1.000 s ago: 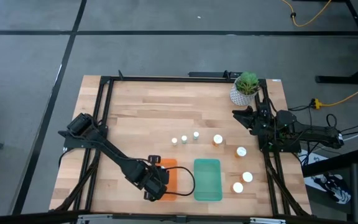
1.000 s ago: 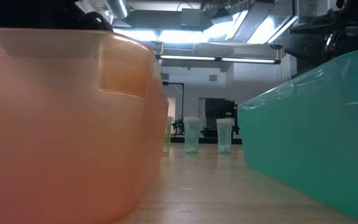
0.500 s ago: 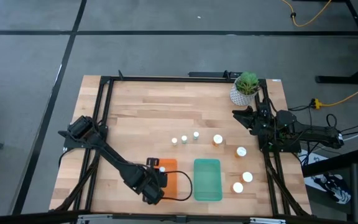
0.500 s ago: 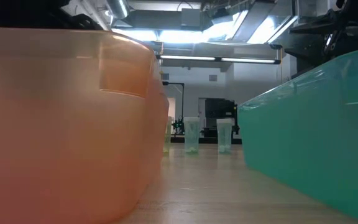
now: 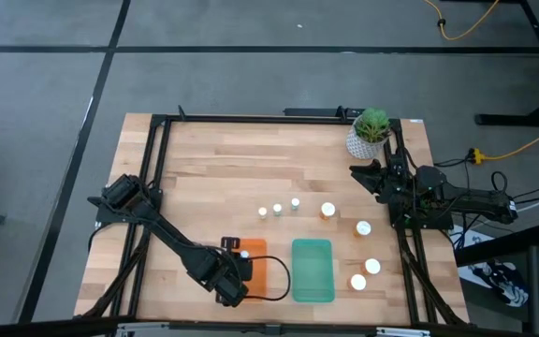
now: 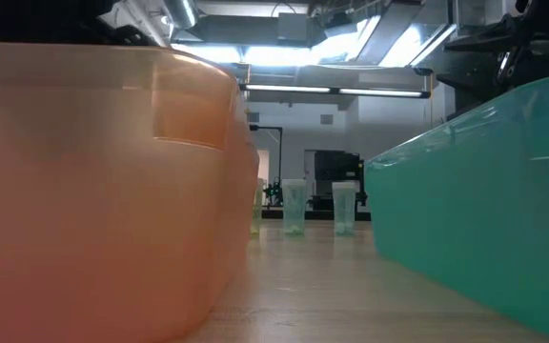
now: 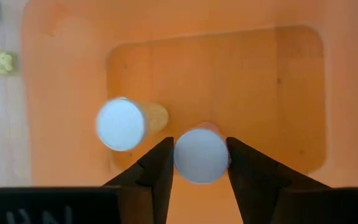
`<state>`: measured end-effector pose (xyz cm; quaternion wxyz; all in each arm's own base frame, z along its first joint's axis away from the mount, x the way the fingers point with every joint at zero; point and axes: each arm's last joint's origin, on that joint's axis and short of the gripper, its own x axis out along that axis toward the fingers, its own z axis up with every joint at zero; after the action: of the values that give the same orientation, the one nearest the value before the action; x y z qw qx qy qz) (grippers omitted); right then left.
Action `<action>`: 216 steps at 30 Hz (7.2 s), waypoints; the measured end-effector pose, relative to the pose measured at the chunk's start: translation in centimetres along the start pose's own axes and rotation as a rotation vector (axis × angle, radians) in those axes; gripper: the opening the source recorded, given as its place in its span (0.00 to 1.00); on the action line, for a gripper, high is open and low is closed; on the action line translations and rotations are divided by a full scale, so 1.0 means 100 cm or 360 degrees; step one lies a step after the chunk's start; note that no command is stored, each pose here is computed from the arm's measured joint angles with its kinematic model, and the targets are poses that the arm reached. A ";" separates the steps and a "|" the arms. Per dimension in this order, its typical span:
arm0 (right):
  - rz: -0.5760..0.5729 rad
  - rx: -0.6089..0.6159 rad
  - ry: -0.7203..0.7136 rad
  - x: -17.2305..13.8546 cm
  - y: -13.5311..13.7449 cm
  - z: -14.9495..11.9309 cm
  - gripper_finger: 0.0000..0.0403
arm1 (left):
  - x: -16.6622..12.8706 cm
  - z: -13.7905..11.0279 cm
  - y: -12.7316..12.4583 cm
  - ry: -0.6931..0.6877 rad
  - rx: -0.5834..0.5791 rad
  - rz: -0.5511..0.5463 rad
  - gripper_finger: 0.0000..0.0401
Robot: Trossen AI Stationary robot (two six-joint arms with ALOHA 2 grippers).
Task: Pick and place medicine bottles into bin by pill shape (circle, oval)
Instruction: Put the small pink pill bottle into the orange bin, then adjust the orange bin on the table, then put the small yellow pill bottle into the orange bin
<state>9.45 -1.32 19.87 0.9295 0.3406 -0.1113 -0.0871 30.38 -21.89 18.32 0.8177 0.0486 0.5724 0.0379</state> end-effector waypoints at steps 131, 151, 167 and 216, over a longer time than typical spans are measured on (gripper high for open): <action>0.0059 -0.0011 0.0126 0.000 -0.001 -0.004 0.53 | -0.023 0.009 0.117 0.0604 -0.0366 0.0111 0.49; 0.0062 -0.0003 0.0122 0.000 0.000 -0.004 0.53 | -0.019 0.072 0.195 0.0059 -0.0230 -0.0052 0.49; 0.0153 -0.0254 -0.0301 -0.002 0.012 0.016 0.53 | 0.006 0.079 0.202 0.0072 -0.0117 -0.0121 0.49; 0.0137 -0.0386 -0.0356 -0.003 0.013 0.018 0.53 | 0.049 0.062 0.199 -0.0073 -0.0119 -0.0062 0.48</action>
<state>8.81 -1.39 22.06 0.9485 0.2090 -0.2172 -0.0973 37.79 -1.73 18.29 0.8325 0.0076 0.5524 0.0422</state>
